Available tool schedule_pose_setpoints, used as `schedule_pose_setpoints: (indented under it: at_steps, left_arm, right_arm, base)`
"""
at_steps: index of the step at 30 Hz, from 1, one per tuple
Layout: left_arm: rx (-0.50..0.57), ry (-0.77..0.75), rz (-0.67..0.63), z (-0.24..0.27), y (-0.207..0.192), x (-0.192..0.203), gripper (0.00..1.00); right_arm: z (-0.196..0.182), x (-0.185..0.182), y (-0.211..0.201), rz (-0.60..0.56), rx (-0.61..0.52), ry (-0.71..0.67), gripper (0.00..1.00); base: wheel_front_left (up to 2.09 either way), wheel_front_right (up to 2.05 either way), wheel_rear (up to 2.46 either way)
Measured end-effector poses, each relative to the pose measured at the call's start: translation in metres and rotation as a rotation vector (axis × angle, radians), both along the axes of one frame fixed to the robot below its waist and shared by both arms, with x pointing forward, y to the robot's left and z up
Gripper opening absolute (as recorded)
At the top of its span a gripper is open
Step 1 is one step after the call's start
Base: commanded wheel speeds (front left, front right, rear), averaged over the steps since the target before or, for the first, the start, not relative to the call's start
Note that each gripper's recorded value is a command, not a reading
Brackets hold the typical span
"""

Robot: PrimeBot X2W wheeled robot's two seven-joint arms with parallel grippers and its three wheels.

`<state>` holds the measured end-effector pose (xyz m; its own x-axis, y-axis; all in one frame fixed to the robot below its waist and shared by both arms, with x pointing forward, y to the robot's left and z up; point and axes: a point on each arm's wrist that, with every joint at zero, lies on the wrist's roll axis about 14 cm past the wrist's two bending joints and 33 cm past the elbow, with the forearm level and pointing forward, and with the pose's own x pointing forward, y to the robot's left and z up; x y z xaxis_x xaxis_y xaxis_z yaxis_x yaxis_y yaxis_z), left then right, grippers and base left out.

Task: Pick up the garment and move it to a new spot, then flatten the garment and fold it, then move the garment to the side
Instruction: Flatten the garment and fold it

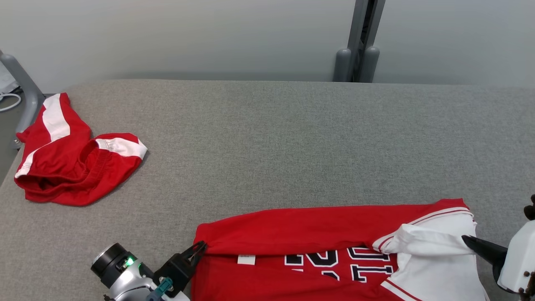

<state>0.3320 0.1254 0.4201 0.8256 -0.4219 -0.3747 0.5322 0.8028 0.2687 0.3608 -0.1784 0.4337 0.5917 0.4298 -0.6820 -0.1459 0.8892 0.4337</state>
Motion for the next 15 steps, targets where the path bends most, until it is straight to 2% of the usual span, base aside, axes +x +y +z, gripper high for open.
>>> schedule_pose_setpoints:
  at_steps: [9,15]
  left_arm:
    - [0.002,-0.014,0.032,-0.002,0.005,0.004,0.00]
    - [0.006,-0.001,0.025,-0.005,0.005,0.003,0.00]
  right_arm:
    - [0.011,0.004,-0.004,-0.025,-0.002,-0.017,0.00]
    - [0.002,-0.009,-0.003,-0.014,-0.008,0.049,0.00]
  base:
    - [0.00,0.00,0.00]
    - [0.00,0.00,0.00]
